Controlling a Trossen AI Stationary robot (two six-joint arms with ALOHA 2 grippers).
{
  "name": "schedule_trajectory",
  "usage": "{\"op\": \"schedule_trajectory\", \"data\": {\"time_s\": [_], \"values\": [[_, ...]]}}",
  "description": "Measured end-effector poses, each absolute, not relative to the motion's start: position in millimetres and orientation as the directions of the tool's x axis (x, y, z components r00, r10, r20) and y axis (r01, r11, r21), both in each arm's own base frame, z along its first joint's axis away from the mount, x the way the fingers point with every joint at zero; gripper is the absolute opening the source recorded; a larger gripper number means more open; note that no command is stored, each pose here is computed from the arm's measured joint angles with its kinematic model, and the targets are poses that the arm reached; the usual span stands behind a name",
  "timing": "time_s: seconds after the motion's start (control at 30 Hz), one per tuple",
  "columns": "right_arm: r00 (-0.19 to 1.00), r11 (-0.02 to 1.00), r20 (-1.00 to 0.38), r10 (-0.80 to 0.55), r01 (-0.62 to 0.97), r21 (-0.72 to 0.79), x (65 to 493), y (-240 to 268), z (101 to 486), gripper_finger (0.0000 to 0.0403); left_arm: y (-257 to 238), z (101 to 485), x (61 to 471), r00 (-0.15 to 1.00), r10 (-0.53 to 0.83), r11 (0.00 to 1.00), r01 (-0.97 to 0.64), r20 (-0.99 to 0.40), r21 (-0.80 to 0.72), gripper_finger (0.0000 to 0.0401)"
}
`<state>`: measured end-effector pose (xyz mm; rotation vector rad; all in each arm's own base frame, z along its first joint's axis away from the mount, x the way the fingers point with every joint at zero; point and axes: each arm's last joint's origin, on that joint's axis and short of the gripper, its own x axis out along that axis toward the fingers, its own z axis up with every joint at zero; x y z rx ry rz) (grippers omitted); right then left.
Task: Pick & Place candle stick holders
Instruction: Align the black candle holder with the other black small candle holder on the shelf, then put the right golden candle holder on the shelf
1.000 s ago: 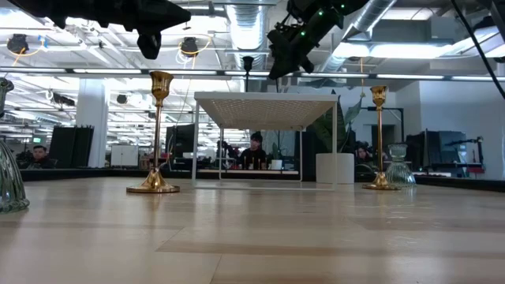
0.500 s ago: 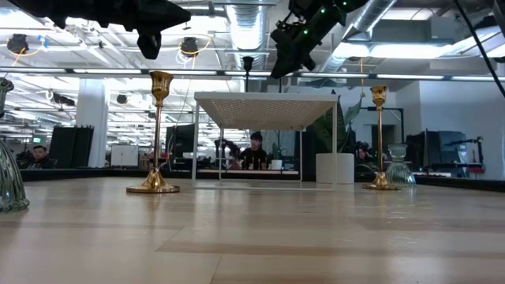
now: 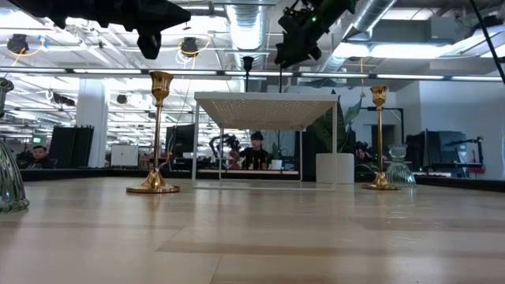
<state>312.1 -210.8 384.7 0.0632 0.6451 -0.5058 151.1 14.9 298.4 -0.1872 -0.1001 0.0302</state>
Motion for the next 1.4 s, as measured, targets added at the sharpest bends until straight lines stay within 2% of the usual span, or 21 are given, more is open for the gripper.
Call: {"op": "schedule_trajectory", "data": {"time_s": [0.17, 0.37, 0.7, 0.87, 1.07, 1.27, 1.4], "values": [[0.638, 0.882, -0.657, -0.401, 0.463, -0.089, 308, -208, 378, 0.0252, 15, 298, 151, 0.995, 0.039, 0.982, -0.02, 0.096, -0.19, 0.0008], [0.596, 0.912, -0.742, -0.306, 0.407, -0.05, 302, -184, 378, 0.0248, 15, 298, 151, 0.995, 0.039, 0.982, -0.02, 0.096, -0.19, 0.0008], [0.603, 0.951, -0.775, -0.189, 0.31, 0.01, 287, -116, 402, 0.0172, 15, 298, 151, 0.995, 0.039, 0.982, -0.02, 0.096, -0.19, 0.0008], [0.599, 0.943, -0.776, -0.197, 0.334, 0.019, 275, -93, 413, 0.0104, 15, 298, 151, 0.995, 0.039, 0.982, -0.02, 0.096, -0.19, 0.0008], [0.473, 0.91, -0.836, -0.278, 0.408, -0.072, 253, -68, 417, 0.0012, 15, 298, 151, 0.995, 0.039, 0.982, -0.02, 0.096, -0.19, 0.0008], [0.459, 0.887, -0.812, -0.36, 0.439, -0.146, 237, -42, 425, 0.0005, 15, 298, 151, 0.995, 0.039, 0.982, -0.02, 0.096, -0.19, 0.0008], [0.462, 0.87, -0.802, -0.379, 0.473, -0.138, 222, -27, 420, 0.0003, 15, 298, 151, 0.995, 0.039, 0.982, -0.02, 0.096, -0.19, 0.0008]]}}
